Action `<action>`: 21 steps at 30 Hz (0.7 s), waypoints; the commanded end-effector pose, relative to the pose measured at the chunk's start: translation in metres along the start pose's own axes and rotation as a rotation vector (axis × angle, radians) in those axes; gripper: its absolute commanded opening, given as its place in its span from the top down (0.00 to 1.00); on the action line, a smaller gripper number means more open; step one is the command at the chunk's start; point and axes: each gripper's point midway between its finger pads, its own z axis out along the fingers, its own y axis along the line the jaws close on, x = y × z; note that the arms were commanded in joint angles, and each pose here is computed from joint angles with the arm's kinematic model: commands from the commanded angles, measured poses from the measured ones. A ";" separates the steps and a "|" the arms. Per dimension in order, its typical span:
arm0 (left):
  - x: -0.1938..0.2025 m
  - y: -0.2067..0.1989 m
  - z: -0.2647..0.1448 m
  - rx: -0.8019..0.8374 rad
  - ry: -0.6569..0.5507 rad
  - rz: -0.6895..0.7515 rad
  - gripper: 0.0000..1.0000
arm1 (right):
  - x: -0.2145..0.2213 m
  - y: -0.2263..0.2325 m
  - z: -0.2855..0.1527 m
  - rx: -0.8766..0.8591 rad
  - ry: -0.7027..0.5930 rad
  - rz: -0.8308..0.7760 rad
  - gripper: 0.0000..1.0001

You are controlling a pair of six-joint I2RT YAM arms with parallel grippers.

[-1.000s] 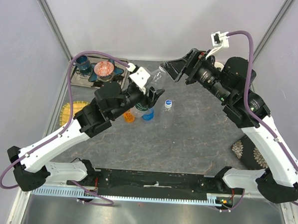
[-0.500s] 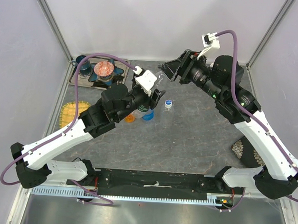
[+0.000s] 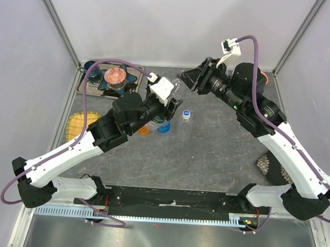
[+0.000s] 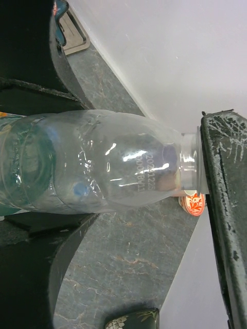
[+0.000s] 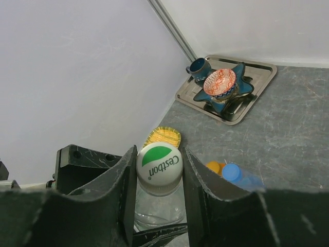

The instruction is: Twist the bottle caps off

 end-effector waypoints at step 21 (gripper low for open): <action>-0.064 -0.101 -0.075 0.831 -0.181 -0.165 0.83 | -0.015 0.071 -0.069 -0.419 -0.062 -0.306 1.00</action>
